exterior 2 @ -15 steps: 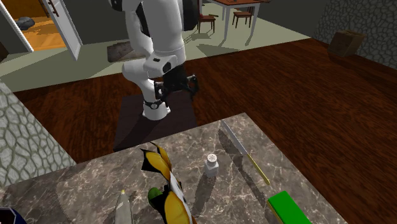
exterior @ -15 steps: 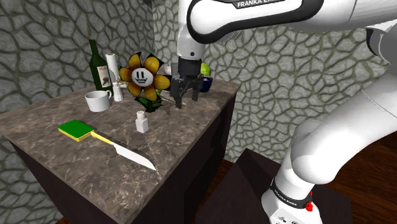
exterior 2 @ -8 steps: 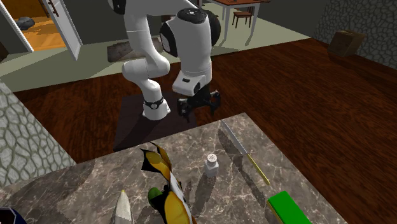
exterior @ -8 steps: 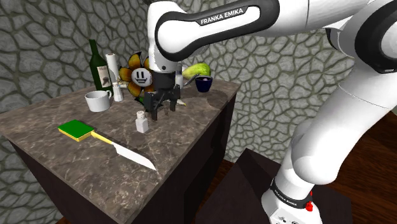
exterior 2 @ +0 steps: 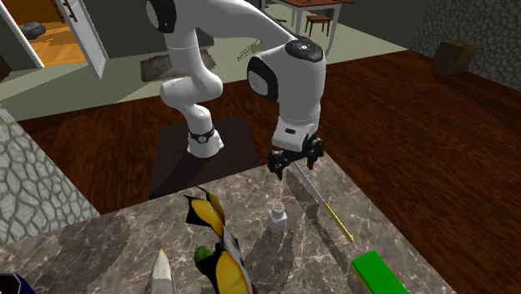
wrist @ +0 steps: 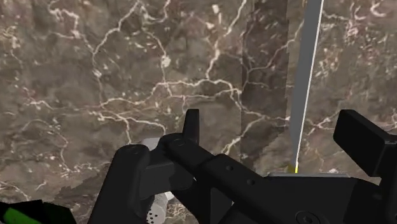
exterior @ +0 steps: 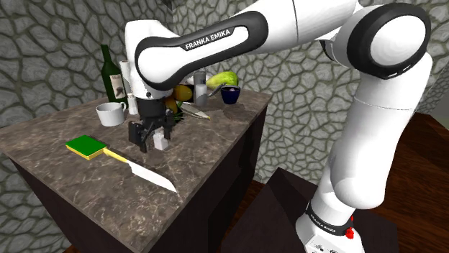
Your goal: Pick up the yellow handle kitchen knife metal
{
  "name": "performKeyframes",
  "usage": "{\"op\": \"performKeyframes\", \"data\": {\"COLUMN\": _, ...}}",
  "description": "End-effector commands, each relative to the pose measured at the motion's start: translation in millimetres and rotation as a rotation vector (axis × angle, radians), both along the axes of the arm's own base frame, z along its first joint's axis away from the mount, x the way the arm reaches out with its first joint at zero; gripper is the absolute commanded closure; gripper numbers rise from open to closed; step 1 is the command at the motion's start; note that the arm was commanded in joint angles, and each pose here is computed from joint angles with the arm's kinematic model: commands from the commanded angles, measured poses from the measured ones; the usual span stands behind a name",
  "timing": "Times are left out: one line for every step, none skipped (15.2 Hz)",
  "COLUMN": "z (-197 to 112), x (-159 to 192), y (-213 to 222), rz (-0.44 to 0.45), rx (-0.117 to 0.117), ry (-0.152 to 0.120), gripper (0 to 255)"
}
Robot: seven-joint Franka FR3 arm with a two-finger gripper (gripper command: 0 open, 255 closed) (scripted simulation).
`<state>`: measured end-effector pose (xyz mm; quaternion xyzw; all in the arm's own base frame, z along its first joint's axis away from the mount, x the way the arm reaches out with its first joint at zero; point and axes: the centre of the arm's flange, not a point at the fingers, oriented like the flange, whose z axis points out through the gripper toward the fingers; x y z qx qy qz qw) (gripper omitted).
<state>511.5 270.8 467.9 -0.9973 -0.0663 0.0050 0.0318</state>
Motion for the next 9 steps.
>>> {"op": "performKeyframes", "data": {"z": -14, "x": 11, "y": 24, "rz": 0.014, "rx": 0.000, "ry": 0.001, "gripper": 0}}
{"op": "performKeyframes", "data": {"z": -20, "x": 17, "y": 34, "rz": 0.021, "rx": -0.001, "ry": 0.001, "gripper": 0}}
{"op": "performKeyframes", "data": {"z": -25, "x": 23, "y": 45, "rz": 0.028, "rx": -0.002, "ry": 0.001, "gripper": 0}}
{"op": "performKeyframes", "data": {"z": -31, "x": 28, "y": 55, "rz": 0.035, "rx": -0.002, "ry": 0.002, "gripper": 0}}
{"op": "performKeyframes", "data": {"z": -37, "x": 34, "y": 66, "rz": 0.043, "rx": -0.003, "ry": 0.002, "gripper": 0}}
{"op": "performKeyframes", "data": {"z": -37, "x": 34, "y": 67, "rz": 0.043, "rx": -0.003, "ry": 0.002, "gripper": 0}}
{"op": "performKeyframes", "data": {"z": -42, "x": 34, "y": 67, "rz": 0.043, "rx": -0.003, "ry": 0.002, "gripper": 0}}
{"op": "performKeyframes", "data": {"z": -48, "x": 34, "y": 67, "rz": 0.043, "rx": -0.003, "ry": 0.002, "gripper": 0}}
{"op": "performKeyframes", "data": {"z": -53, "x": 34, "y": 67, "rz": 0.043, "rx": -0.003, "ry": 0.002, "gripper": 0}}
